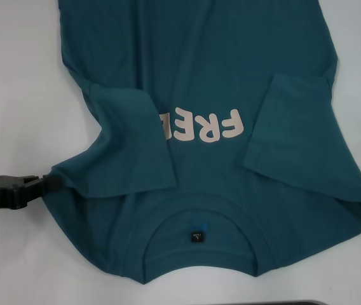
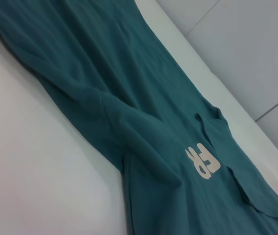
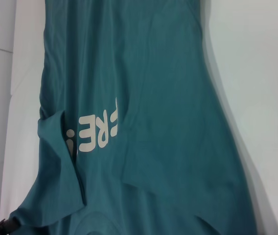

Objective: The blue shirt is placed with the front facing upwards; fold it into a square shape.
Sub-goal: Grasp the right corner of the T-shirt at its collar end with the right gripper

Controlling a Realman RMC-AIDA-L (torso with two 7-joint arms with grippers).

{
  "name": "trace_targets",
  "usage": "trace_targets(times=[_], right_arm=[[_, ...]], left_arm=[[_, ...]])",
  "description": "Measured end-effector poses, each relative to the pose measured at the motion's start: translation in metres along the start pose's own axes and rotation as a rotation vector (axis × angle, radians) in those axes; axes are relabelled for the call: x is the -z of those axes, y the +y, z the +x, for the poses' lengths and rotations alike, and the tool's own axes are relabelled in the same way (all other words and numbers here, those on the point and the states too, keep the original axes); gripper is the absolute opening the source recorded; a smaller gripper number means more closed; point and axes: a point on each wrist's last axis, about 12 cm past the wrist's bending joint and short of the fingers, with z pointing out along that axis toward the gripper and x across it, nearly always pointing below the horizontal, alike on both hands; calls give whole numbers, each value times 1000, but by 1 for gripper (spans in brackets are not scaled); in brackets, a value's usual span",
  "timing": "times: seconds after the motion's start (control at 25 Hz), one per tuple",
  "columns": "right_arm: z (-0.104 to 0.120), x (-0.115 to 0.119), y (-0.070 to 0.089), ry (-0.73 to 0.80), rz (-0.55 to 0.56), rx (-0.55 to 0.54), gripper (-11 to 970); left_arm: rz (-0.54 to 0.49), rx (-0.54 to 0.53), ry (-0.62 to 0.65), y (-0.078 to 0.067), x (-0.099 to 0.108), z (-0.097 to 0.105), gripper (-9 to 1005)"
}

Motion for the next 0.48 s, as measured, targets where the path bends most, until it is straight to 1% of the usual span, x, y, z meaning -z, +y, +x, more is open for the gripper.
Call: trace_targets(times=[0.48], right_arm=[[-2, -5, 1, 5, 3, -7, 915]], left_arm=[[-5, -5, 0, 1, 0, -3, 3]])
